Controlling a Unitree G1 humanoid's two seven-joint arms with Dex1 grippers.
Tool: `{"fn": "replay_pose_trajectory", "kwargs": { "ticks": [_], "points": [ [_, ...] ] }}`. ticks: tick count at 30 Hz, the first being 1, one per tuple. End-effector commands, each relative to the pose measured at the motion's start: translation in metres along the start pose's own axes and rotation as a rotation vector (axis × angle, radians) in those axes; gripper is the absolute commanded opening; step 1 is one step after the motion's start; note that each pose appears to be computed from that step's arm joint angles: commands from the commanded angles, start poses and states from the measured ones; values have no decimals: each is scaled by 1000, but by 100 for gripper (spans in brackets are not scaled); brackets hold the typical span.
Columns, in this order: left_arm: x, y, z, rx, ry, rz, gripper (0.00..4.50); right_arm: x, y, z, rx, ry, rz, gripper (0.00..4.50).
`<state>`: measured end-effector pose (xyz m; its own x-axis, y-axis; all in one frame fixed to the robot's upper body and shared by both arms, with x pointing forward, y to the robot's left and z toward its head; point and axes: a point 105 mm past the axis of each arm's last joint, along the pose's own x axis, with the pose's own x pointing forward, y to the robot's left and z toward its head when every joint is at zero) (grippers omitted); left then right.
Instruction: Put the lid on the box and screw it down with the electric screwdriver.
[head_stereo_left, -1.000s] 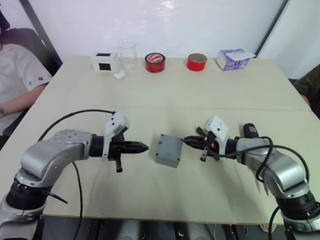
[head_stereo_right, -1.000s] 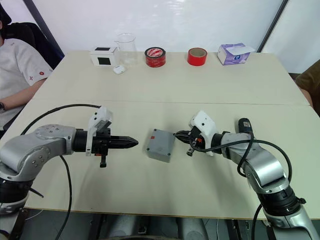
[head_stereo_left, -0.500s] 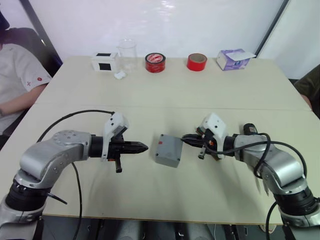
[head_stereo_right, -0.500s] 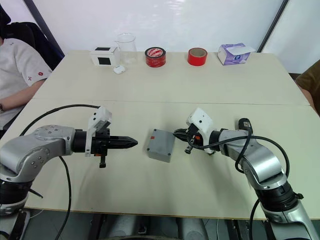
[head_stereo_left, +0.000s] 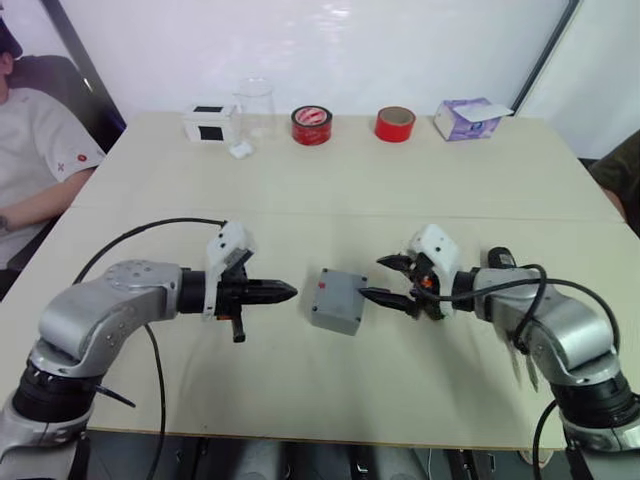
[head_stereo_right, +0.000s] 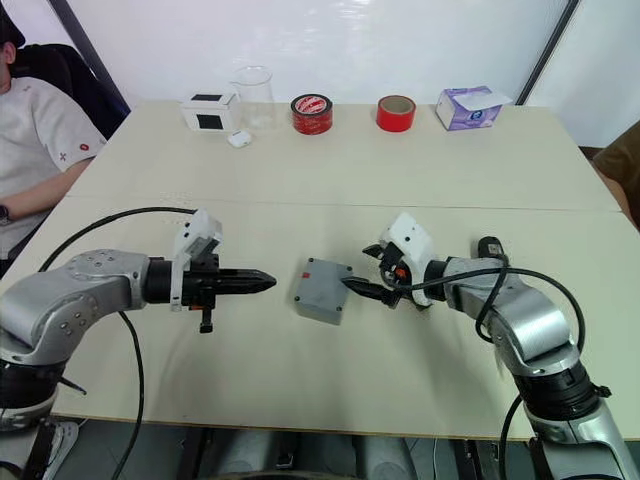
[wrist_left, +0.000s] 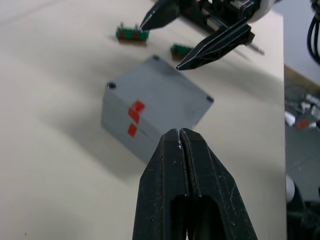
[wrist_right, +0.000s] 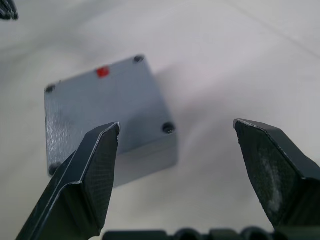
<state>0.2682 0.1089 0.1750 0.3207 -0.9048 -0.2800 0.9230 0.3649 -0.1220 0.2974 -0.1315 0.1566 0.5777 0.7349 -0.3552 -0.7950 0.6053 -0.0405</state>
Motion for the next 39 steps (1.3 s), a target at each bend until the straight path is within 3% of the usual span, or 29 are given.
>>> {"fn": "replay_pose_trajectory", "kwargs": {
  "ticks": [1, 7, 12, 16, 25, 39],
  "points": [
    [-3, 23, 36, 139, -145, 198, 0, -35, -29, 40, 30, -83, -114, 446],
    [7, 12, 41, 96, -147, 25, 0, -72, -67, 63, 156, -21, -255, 446],
    [11, -11, 41, 189, -64, -125, 0, -104, -89, 32, 406, 314, -387, 446],
    [11, -28, 40, 255, -22, -222, 0, -126, -101, 22, 457, 464, -459, 446],
    [16, -33, 43, 297, -36, -236, 0, -146, -111, -14, 577, 710, -531, 446],
    [17, -38, 37, 240, -76, -172, 0, -137, -99, -58, 623, 891, -456, 446]
  ]
}}
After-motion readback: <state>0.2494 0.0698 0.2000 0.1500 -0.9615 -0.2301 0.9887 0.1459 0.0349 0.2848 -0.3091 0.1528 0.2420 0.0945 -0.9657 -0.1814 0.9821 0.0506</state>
